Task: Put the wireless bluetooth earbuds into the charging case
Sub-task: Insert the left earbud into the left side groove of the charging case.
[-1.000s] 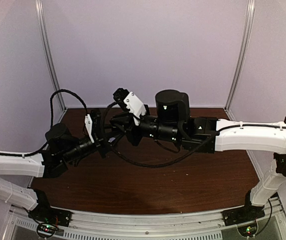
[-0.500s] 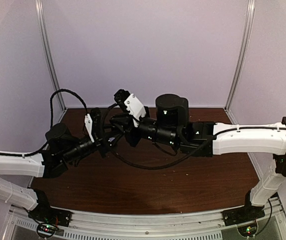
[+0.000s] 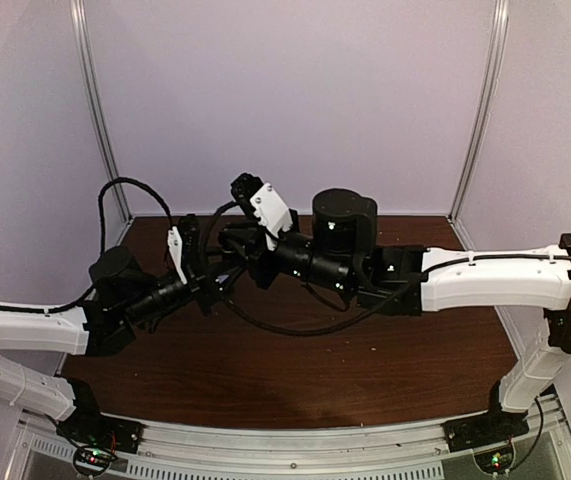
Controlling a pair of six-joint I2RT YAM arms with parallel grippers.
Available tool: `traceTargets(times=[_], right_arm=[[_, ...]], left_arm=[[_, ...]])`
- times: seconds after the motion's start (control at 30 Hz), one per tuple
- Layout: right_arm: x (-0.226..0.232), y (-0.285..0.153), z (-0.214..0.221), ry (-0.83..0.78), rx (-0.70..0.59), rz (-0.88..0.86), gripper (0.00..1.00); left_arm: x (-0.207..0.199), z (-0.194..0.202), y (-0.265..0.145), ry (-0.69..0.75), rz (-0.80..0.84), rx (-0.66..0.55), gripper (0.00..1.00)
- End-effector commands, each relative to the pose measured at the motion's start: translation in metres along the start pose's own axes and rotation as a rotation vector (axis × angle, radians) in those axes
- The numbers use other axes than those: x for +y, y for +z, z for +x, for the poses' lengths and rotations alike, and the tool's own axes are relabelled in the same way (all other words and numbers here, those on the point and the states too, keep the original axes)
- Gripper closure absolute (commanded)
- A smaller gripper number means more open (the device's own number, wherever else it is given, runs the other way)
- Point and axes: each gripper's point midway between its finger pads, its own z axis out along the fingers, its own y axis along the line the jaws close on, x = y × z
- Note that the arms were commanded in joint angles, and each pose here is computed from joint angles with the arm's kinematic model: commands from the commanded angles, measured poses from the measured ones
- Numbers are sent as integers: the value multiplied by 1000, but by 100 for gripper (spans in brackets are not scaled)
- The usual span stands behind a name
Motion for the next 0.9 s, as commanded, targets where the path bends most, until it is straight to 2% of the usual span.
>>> traceTargets(times=[0.0, 0.43, 0.87], right_arm=[[-2, 6, 15, 2, 32, 16, 95], [22, -5, 10, 15, -3, -135, 95], [7, -18, -7, 14, -44, -65, 96]], left_arm=[[-5, -38, 0, 25, 22, -116, 100], [0, -39, -1, 27, -9, -123, 100], [0, -41, -3, 35, -10, -130, 100]])
